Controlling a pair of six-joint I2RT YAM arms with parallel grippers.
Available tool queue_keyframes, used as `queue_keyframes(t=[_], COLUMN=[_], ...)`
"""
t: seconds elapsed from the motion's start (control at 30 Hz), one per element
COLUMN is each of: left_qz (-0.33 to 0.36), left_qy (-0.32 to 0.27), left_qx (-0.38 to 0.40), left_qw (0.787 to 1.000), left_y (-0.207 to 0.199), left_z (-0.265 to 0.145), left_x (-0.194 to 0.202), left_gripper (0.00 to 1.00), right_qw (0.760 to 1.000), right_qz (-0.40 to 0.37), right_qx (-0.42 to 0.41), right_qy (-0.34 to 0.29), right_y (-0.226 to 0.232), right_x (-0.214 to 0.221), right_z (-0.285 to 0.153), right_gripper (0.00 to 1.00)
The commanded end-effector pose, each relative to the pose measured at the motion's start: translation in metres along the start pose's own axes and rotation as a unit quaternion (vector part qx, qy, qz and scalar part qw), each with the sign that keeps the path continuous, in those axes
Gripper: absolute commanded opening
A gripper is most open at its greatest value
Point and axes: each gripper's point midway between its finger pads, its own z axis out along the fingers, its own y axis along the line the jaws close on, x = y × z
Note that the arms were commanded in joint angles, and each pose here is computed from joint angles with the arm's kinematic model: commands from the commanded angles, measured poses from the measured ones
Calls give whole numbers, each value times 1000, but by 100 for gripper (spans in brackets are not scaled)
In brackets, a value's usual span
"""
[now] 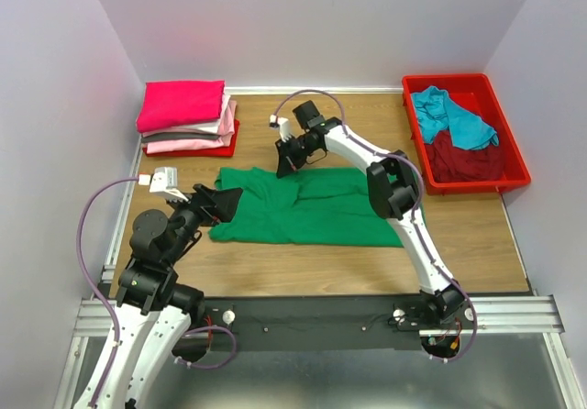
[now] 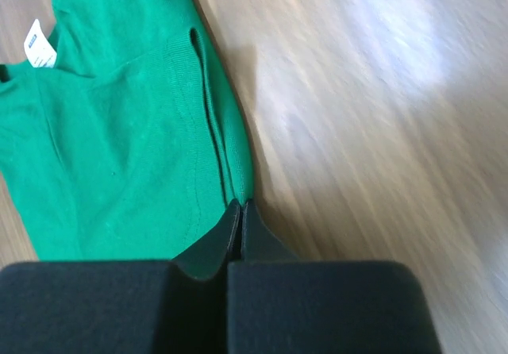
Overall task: Fold and stack the t-shirts
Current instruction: Fold the tshirt
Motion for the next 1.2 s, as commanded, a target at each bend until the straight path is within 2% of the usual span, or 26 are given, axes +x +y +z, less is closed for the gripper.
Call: queue_keyframes(t=[0.0,0.23,0.37,0.4,0.5,0.53,0.57,0.6,0.67,0.7,0.73,0.77,0.8,0.83,0.87,0.9,1.0,1.1,1.17], left_qz=[14,10,11,11,1,-9,-18,-39,-55,-61,-72,-75,-82,-88,-92,-92,-91,-93,-95], left_qy=[-11,-2,8,19,30,53,57,85,92,101,114,112,116,125,133,140,164,173,184], left_qx=[15,20,27,24,16,-5,-10,-37,-54,-69,-100,-109,-125,-151,-166,-175,-228,-284,-320], left_qw=[1000,1000,1000,999,999,999,998,995,993,991,986,985,982,977,973,970,955,939,925], left_y=[-9,-8,-9,-6,-2,9,12,25,33,40,54,59,65,75,80,84,103,124,141], left_z=[-4,2,12,18,33,45,53,67,87,96,115,128,138,161,171,182,226,237,247], left_x=[-10,-4,-1,4,8,19,21,37,41,46,55,55,59,65,70,74,98,116,129], left_gripper=[93,93,92,92,89,88,85,80,77,76,76,76,76,75,75,72,69,68,65], right_qw=[996,969,924,914,911,909,909,908,914,923,926,952,958,954,956,964,962,956,960], right_qz=[42,123,168,168,145,134,124,101,87,49,11,-4,-22,-84,-95,-81,-95,-108,-99], right_qx=[76,206,322,337,339,345,347,354,346,334,319,253,232,222,217,206,214,228,227], right_qy=[5,-52,-122,-152,-184,-191,-193,-199,-195,-186,-200,-173,-164,-181,-174,-150,-138,-146,-130], right_y=[-48,-136,-194,-199,-204,-203,-202,-195,-186,-175,-145,-123,-109,-71,-59,-51,-14,16,23], right_x=[12,6,-18,-38,-59,-67,-71,-82,-81,-82,-99,-74,-64,-78,-69,-38,-4,15,46], right_z=[-35,-101,-130,-140,-145,-151,-157,-173,-190,-197,-227,-210,-214,-243,-246,-237,-256,-278,-274], right_gripper=[0,1,0,6,44,62,68,73,77,83,84,88,91,91,91,91,92,93,94])
